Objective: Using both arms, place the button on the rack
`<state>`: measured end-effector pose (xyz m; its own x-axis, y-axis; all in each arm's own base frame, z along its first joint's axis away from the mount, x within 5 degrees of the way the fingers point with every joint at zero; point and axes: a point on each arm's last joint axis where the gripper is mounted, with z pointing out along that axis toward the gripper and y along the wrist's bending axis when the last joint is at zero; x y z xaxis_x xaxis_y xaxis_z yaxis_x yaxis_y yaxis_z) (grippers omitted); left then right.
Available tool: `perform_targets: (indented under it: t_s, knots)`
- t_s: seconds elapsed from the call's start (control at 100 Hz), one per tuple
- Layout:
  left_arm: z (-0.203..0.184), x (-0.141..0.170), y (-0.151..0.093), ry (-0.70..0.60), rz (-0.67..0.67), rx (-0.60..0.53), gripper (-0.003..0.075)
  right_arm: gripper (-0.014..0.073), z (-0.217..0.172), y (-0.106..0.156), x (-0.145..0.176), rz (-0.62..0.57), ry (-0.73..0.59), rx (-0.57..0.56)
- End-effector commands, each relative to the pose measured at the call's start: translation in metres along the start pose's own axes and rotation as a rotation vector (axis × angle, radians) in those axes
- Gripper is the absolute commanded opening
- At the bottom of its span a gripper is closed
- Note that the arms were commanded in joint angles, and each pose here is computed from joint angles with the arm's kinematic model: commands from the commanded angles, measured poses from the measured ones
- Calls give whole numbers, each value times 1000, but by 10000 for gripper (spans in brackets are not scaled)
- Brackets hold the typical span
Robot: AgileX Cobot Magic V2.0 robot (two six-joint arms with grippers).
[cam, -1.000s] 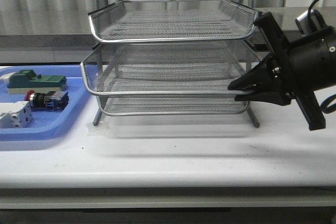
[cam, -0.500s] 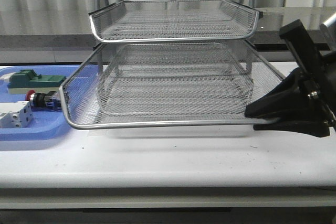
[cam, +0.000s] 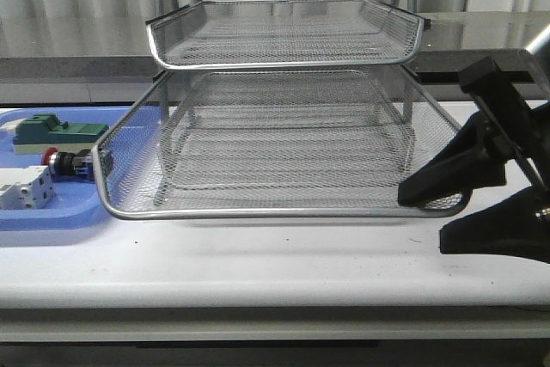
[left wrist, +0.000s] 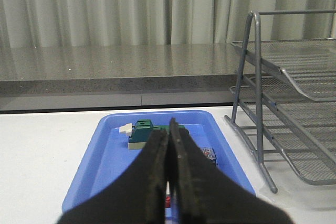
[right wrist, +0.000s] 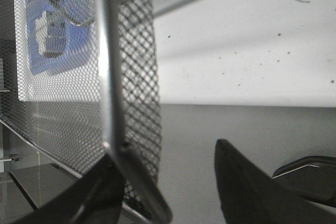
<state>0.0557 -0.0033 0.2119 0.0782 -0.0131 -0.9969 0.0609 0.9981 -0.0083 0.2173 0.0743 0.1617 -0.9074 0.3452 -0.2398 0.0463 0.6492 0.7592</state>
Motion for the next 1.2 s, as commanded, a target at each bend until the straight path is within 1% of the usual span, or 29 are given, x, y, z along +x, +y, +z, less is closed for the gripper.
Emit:
perform_targets:
  t_s: [0.0,0.17,0.29,0.41,0.55,0.71,0.81,0.93,1.03,1.19]
  knots:
    - [-1,7,0,-59,-4,2,-20,445,-6,14,-1,-45,-6,-82]
    - [-1,7,0,-59,-4,2,-20,445,-16,24,-1,-85,-40,-105]
    - [-1,7,0,-59,-4,2,-20,445,-26,33,1,-141,-63,-116]
    - [-1,7,0,-59,-4,2,-20,445,-35,36,8,-173,-38,-87]
    - [-1,7,0,-59,-4,2,-20,445,-49,40,16,-223,-12,-18]
    - [-1,7,0,-59,-4,2,-20,445,-74,51,18,-320,-32,99]
    - [-1,7,0,-59,-4,2,-20,445,-96,61,15,-397,-62,211]
    - [-1,7,0,-59,-4,2,-20,445,-128,76,11,-466,-136,348]
    - [-1,7,0,-59,-4,2,-20,445,-154,88,9,-490,-221,442]
    - [-1,7,0,-59,-4,2,-20,445,-188,95,18,-519,-329,570]
